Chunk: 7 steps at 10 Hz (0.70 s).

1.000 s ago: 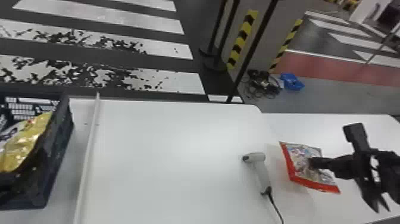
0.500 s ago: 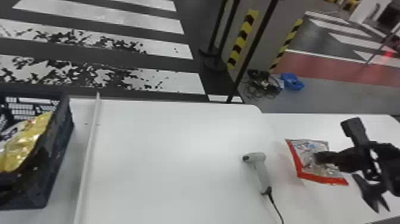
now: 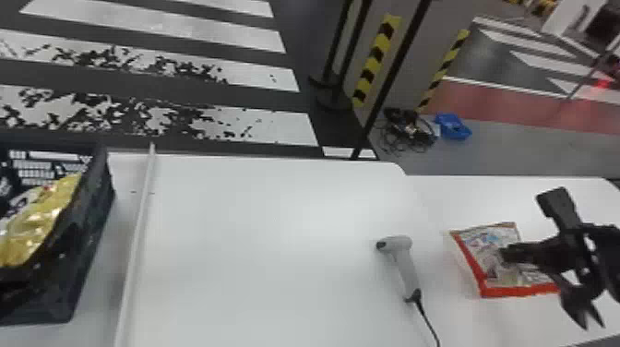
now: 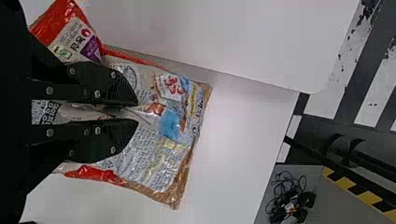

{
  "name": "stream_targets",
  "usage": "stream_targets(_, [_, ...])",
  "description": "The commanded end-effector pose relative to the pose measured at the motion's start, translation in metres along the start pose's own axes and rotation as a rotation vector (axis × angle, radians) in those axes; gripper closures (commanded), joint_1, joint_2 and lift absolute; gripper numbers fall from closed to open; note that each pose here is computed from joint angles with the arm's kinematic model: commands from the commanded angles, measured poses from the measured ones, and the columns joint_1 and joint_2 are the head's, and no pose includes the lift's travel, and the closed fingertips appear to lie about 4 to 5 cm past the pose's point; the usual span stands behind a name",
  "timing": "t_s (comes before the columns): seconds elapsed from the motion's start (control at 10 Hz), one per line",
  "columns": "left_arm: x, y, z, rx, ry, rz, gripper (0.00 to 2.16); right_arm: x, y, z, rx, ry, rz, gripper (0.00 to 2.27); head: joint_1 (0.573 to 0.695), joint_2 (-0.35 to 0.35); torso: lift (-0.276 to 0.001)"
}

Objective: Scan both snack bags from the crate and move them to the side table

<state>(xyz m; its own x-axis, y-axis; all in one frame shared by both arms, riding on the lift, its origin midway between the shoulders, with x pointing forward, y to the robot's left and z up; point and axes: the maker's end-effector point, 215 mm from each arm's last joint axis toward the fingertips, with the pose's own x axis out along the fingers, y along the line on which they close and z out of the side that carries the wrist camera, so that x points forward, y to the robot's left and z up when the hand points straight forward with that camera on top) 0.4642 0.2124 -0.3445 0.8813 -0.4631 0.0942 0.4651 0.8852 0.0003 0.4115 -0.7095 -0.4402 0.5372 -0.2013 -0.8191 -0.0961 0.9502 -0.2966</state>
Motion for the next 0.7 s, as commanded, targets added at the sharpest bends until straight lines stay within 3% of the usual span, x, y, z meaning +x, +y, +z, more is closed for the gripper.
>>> stream_targets(0.0, [0.001, 0.0, 0.001, 0.002, -0.002, -0.001, 0.08, 0.0, 0.004, 0.008, 0.002, -0.022, 0.014, 0.0, 0.695, -0.35, -0.095])
stream_targets(0.2, [0.002, -0.001, 0.005, 0.001, -0.011, 0.0, 0.08, -0.011, 0.02, 0.038, 0.003, -0.102, 0.048, 0.09, 0.695, -0.35, -0.095])
stream_targets(0.3, [0.003, -0.001, 0.009, 0.002, -0.017, 0.001, 0.08, -0.027, 0.036, 0.045, 0.062, -0.127, 0.076, 0.09, 0.695, -0.35, -0.095])
stream_targets(0.6, [0.007, -0.003, 0.02, 0.001, -0.038, 0.005, 0.08, -0.061, 0.144, 0.069, 0.217, -0.199, 0.281, 0.09, 0.695, -0.35, -0.095])
